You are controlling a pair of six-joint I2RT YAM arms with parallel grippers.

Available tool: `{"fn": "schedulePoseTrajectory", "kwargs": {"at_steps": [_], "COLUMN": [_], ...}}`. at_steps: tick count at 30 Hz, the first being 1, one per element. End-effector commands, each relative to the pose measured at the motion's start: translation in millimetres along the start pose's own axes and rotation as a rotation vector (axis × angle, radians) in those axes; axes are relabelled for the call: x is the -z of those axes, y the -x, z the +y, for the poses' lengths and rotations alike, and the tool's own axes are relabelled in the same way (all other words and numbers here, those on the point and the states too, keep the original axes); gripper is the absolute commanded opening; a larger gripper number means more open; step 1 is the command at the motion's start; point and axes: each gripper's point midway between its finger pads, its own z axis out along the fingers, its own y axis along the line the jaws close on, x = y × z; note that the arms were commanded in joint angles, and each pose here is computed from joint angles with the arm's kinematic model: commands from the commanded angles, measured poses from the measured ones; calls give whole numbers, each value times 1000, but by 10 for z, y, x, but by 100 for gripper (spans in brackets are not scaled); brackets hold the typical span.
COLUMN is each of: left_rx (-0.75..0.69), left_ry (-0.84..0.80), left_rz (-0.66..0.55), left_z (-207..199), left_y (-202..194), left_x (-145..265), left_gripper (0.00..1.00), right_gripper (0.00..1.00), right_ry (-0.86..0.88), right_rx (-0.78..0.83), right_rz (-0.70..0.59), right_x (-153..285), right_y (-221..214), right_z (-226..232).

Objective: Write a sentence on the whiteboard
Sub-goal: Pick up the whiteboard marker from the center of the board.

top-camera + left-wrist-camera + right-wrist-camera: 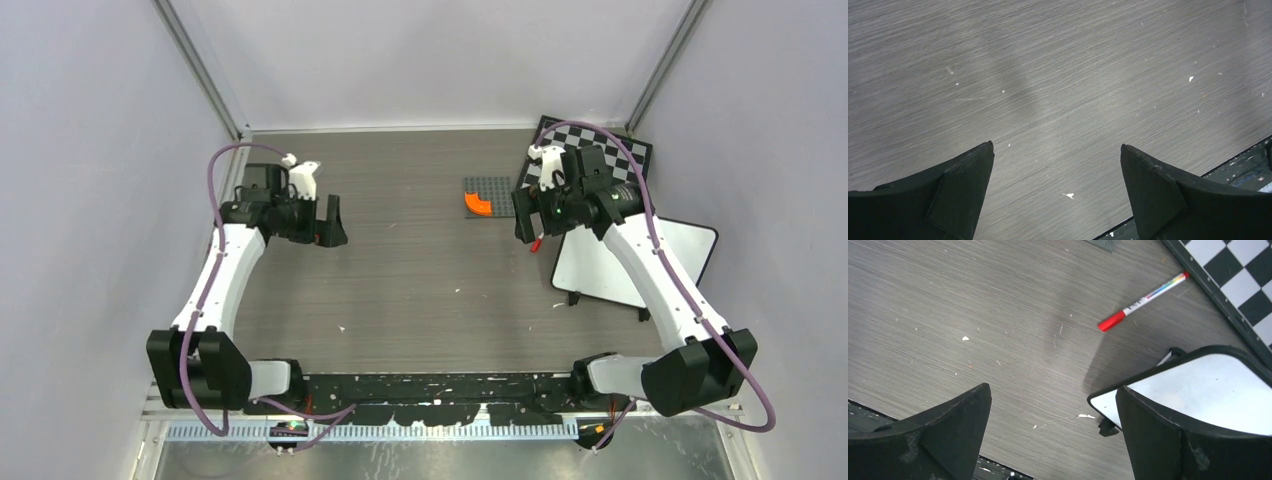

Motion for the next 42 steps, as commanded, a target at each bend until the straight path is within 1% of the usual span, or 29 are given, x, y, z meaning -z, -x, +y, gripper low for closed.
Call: {"fn": "schedulePoseTrajectory", "kwargs": {"at_steps": [1,4,6,9,11,13,15,16,19,20,23,26,32,36,42], "left_rx": [-101,-179,-177,-104,-44,7,54,70,100,103,107,108,106,107,110], "left_ry": [11,40,18,10,75,126,167,176,190,192,191,189,194,186,173], "left_rz": [-11,10,9,-34,-70,-110,-152,-166,-193,-202,-220,-226,-215,-211,-203], "left_z": [-162,-318,-448,-504,-411,-301,-190,-152,-82,-75,-78,-83,-68,-75,-95], "left_y": [147,297,419,608,717,780,820,829,830,835,840,842,823,818,819], "left_x": [-233,-441,-546,-643,-646,-592,-520,-487,-386,-357,-303,-279,-286,-310,-339], "left_gripper": [100,100,100,100,100,100,100,100,100,100,100,100,100,100,100], "right_gripper": [98,92,87,87,86,81,80,81,79,76,61,55,46,42,41], "right_ry": [-76,-113,-131,-119,-141,-231,-366,-408,-531,-572,-680,-739,-734,-726,-724], "right_rx": [-46,-55,-80,-112,-152,-244,-307,-337,-442,-452,-466,-474,-578,-598,-634], "right_rz": [-22,-38,-44,-59,-89,-123,-134,-127,-107,-89,-57,-27,68,82,136], "right_x": [88,58,22,-93,-193,-350,-472,-538,-758,-834,-1016,-1195,-1490,-1552,-1676], "right_y": [-28,31,149,349,477,575,593,564,436,372,224,94,-260,-367,-536], "right_z": [-85,-154,-190,-93,-24,-24,-96,-131,-277,-330,-474,-570,-758,-798,-880]}}
